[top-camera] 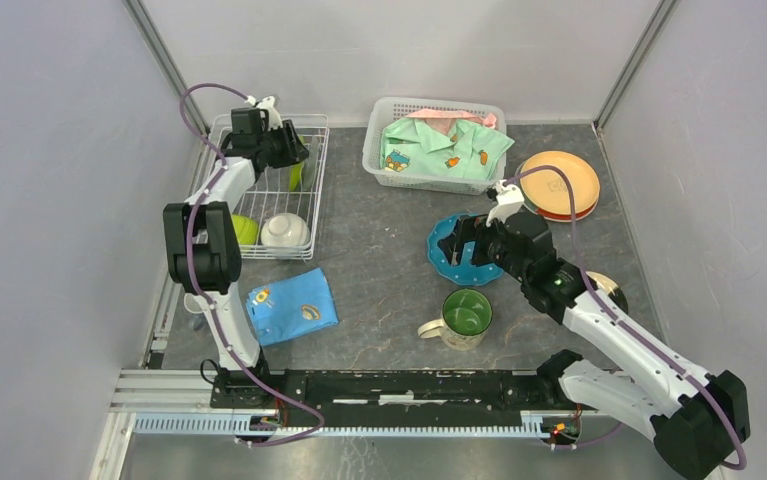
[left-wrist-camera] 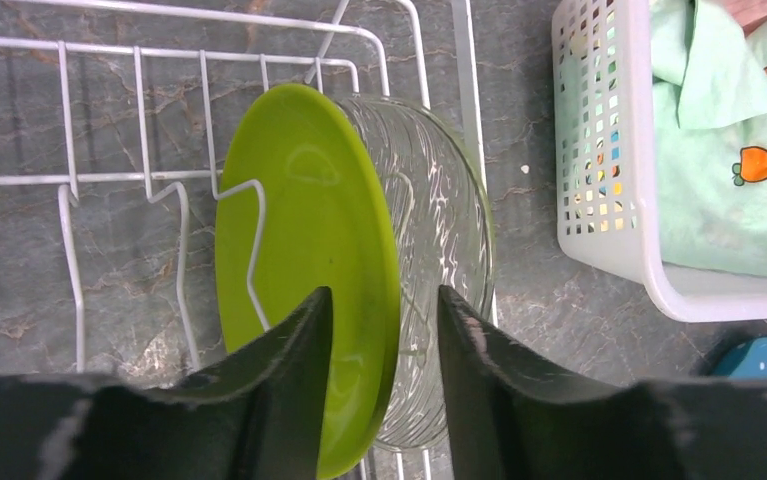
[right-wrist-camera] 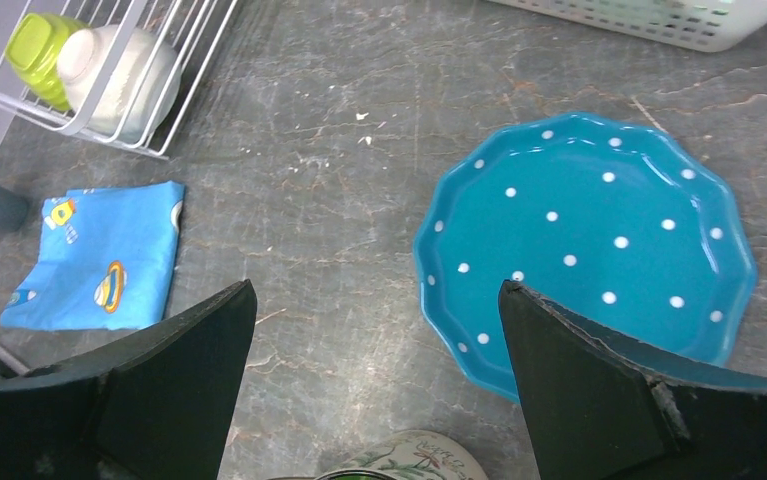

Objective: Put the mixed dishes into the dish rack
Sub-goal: Insert the plate into the dish rack, then pick up the plate at the center of the board.

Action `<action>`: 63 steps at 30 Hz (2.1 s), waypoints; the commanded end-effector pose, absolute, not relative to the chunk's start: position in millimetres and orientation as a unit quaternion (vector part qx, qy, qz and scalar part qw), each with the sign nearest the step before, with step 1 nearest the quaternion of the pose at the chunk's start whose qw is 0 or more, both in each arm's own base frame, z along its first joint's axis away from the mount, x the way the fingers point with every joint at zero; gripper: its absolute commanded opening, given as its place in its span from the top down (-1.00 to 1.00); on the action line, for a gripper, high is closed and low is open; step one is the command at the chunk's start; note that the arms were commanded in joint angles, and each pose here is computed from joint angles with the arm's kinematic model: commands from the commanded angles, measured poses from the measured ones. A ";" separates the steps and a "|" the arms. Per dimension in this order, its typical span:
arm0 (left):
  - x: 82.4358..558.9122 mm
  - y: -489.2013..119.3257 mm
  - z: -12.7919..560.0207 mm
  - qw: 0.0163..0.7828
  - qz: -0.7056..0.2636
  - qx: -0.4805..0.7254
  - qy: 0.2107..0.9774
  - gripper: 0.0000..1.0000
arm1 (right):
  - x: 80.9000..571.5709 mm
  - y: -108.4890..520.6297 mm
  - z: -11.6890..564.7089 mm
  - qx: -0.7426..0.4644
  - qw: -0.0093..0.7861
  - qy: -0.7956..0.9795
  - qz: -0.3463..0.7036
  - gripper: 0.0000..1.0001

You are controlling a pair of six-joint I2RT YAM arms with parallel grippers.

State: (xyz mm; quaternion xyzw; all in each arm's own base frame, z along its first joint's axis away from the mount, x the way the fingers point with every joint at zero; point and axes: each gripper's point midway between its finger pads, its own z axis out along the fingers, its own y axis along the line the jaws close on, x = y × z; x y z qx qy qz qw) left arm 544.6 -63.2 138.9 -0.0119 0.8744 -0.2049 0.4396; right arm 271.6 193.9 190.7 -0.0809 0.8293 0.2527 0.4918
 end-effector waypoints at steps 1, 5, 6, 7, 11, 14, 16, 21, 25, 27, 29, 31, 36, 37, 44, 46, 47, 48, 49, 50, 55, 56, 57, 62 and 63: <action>547.1 -62.1 175.2 0.473 -0.194 0.007 0.860 -0.06 | 277.0 174.8 192.0 -0.052 0.515 0.828 0.215 -0.96; 542.8 -63.4 206.1 0.486 -0.199 0.009 0.851 -0.26 | 279.2 157.0 181.6 -0.007 0.504 0.846 0.175 -0.96; 541.1 -64.1 215.1 0.490 -0.201 0.010 0.848 -0.41 | 279.3 152.0 178.6 0.006 0.499 0.851 0.162 -0.96; 538.2 -65.1 225.8 0.496 -0.203 0.012 0.844 -0.57 | 279.3 147.5 175.6 0.022 0.492 0.857 0.151 -0.96; 518.8 -82.2 265.5 0.516 -0.210 0.031 0.830 -1.00 | 279.6 132.7 165.6 0.065 0.478 0.868 0.115 -0.96; 498.7 -85.4 280.4 0.517 -0.207 0.034 0.830 -1.00 | 277.6 130.4 157.9 0.079 0.474 0.870 0.114 -0.95; 482.7 -86.6 281.9 0.511 -0.197 0.033 0.836 -1.00 | 275.1 129.9 152.9 0.090 0.471 0.869 0.120 -0.90; 439.5 -97.7 276.3 0.503 -0.193 0.048 0.841 -1.00 | 270.8 129.4 148.3 0.109 0.470 0.866 0.133 -0.81; 398.0 -125.7 275.1 0.503 -0.202 0.088 0.836 -1.00 | 268.2 120.3 142.5 0.134 0.467 0.866 0.117 -0.75; 375.7 -137.1 272.0 0.504 -0.203 0.109 0.833 -1.00 | 267.1 113.7 136.0 0.152 0.464 0.867 0.103 -0.71; 352.8 -142.7 273.0 0.511 -0.202 0.122 0.826 -1.00 | 266.1 106.2 127.4 0.163 0.460 0.869 0.083 -0.48; 334.0 -144.8 268.0 0.516 -0.202 0.134 0.821 -1.00 | 264.9 100.9 119.0 0.171 0.453 0.872 0.067 0.00; 310.1 -130.0 249.4 0.549 -0.170 0.134 0.808 -1.00 | 264.5 83.2 101.8 0.195 0.438 0.877 0.015 0.02; 308.6 -125.4 249.0 0.560 -0.161 0.127 0.803 -1.00 | 266.5 80.9 98.2 0.192 0.440 0.877 0.009 0.02; 299.4 -107.3 265.7 0.613 -0.154 0.059 0.773 -1.00 | 278.9 65.4 86.4 0.191 0.443 0.876 -0.008 0.02; 296.6 -109.7 266.0 0.606 -0.158 0.067 0.776 -1.00 | 286.7 64.7 83.1 0.174 0.452 0.875 0.003 -0.01; 295.2 -112.2 267.1 0.602 -0.163 0.073 0.779 -1.00 | 291.7 67.9 80.6 0.157 0.458 0.875 0.017 -0.02; 294.1 -114.8 267.7 0.597 -0.167 0.081 0.781 -1.00 | 295.1 69.2 76.6 0.142 0.457 0.877 0.030 -0.03; 293.6 -117.9 267.9 0.593 -0.173 0.087 0.781 -1.00 | 301.8 71.4 78.0 0.123 0.466 0.875 0.040 -0.04; 293.5 -120.5 266.2 0.590 -0.179 0.091 0.782 -1.00 | 310.1 74.5 82.0 0.102 0.481 0.869 0.050 -0.05; 290.5 -128.3 262.8 0.581 -0.193 0.110 0.783 -0.99 | 331.9 70.8 84.0 0.037 0.491 0.868 0.058 -0.09; 289.6 -129.5 263.5 0.582 -0.196 0.113 0.781 -1.00 | 334.8 69.2 84.0 0.033 0.491 0.869 0.057 -0.10; 288.8 -131.0 263.4 0.582 -0.199 0.116 0.780 -1.00 | 337.4 67.4 82.8 0.026 0.490 0.870 0.055 -0.10; 288.3 -134.3 260.7 0.573 -0.205 0.121 0.784 -1.00 | 347.5 61.5 67.2 0.008 0.461 0.885 0.070 -0.10; 288.2 -133.9 260.1 0.572 -0.202 0.121 0.786 -1.00 | 348.9 59.4 65.3 0.011 0.460 0.885 0.073 -0.07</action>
